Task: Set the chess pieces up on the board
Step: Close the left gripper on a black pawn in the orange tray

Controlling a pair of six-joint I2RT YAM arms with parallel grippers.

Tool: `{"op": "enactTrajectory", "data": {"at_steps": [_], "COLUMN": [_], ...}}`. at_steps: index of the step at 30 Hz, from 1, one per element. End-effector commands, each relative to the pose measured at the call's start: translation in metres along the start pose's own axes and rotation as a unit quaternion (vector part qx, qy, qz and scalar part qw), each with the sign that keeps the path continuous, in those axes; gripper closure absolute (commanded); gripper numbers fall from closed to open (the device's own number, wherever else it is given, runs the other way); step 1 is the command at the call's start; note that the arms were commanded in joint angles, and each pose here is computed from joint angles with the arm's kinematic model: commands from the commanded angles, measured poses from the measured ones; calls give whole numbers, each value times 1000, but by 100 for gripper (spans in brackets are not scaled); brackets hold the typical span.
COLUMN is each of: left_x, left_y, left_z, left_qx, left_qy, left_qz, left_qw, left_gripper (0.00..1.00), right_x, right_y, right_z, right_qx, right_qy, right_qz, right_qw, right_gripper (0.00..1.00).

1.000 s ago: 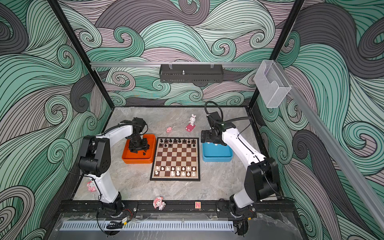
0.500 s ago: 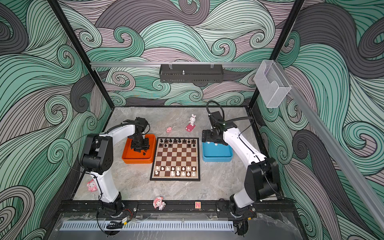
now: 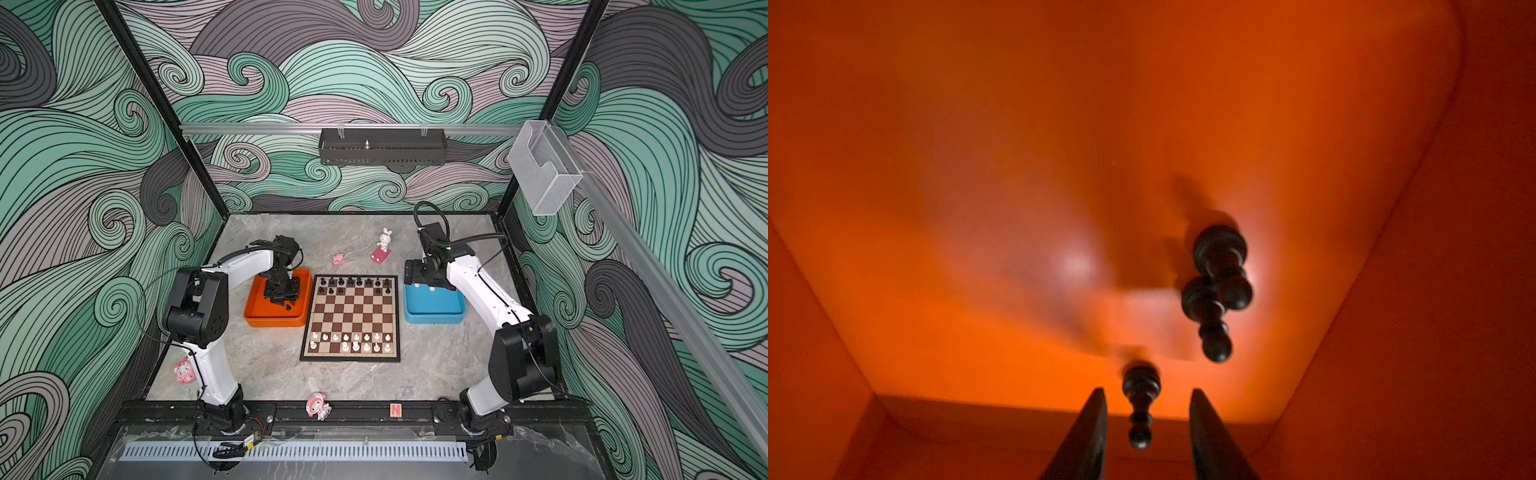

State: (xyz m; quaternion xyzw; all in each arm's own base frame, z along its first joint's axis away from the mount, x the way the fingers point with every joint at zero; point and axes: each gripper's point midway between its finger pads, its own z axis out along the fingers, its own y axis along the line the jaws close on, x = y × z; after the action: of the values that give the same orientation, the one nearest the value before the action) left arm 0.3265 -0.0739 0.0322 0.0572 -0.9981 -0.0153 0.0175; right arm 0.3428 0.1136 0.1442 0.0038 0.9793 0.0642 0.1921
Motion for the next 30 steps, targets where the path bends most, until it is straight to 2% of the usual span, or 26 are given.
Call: {"op": "enactTrajectory", "data": {"at_steps": [1,16,30], "left_x": [2,3,5], "left_y": [0,3,4], "left_z": [4,5,5], "left_qx": [-16,-23,-27], "left_qy": [6,9,8], "left_qz": [11,14,15], "left_qw": [1000,1000,999], "left_gripper": [64,66,81], "right_x": [5,7,8], "right_y": [-5,-8,-9], "right_z": [4,3,3], "right_qx": [4,4,4], "right_qy": [8,7,9], "right_qz": [0,6,6], "right_qw": [1000,1000,1000], "right_gripper": [7,8,8]}}
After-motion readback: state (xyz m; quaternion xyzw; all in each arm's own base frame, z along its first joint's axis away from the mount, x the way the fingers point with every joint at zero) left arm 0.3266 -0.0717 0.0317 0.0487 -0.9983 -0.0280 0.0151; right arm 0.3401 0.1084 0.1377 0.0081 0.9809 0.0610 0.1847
